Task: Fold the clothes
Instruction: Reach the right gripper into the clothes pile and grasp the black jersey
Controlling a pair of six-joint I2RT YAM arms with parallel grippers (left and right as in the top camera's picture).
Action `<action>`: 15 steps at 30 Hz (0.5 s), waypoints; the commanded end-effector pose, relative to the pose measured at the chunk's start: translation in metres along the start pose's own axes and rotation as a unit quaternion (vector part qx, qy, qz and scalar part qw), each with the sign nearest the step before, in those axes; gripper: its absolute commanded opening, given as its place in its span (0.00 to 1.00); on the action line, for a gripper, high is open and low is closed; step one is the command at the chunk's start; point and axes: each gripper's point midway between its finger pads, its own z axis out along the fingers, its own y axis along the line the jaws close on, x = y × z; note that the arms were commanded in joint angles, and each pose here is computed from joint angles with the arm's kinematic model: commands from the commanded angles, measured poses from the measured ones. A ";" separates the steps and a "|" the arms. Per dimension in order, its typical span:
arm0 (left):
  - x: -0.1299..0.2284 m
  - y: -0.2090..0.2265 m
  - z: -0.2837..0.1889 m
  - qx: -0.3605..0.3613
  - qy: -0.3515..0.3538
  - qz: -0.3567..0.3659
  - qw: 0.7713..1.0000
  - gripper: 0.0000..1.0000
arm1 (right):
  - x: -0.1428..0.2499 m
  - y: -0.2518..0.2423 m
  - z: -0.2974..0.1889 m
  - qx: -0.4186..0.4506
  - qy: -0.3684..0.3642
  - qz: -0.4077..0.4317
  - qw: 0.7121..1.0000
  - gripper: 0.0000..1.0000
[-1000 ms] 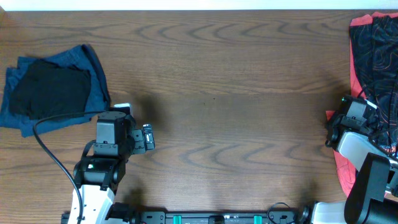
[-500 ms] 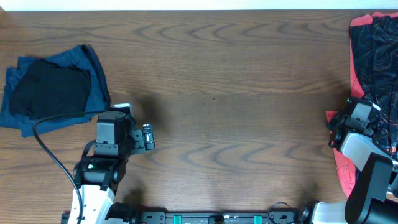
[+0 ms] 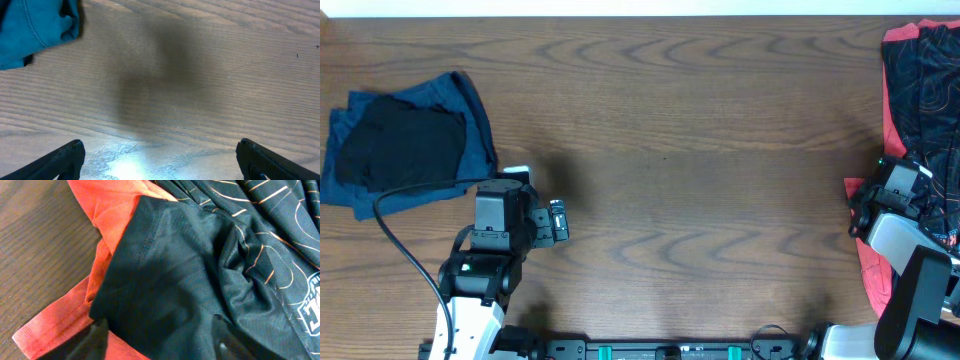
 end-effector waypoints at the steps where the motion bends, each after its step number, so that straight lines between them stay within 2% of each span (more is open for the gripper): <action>1: -0.009 -0.001 -0.004 0.001 -0.011 -0.009 1.000 0.98 | -0.004 0.002 0.003 -0.008 0.002 0.017 1.000 0.67; 9: -0.009 -0.001 -0.004 0.001 -0.011 -0.009 1.000 0.98 | 0.015 0.002 0.018 0.001 0.029 0.023 0.999 0.67; 15: -0.009 -0.001 -0.004 0.001 -0.011 -0.009 1.000 0.98 | 0.010 0.003 0.018 0.001 0.020 0.026 0.999 0.66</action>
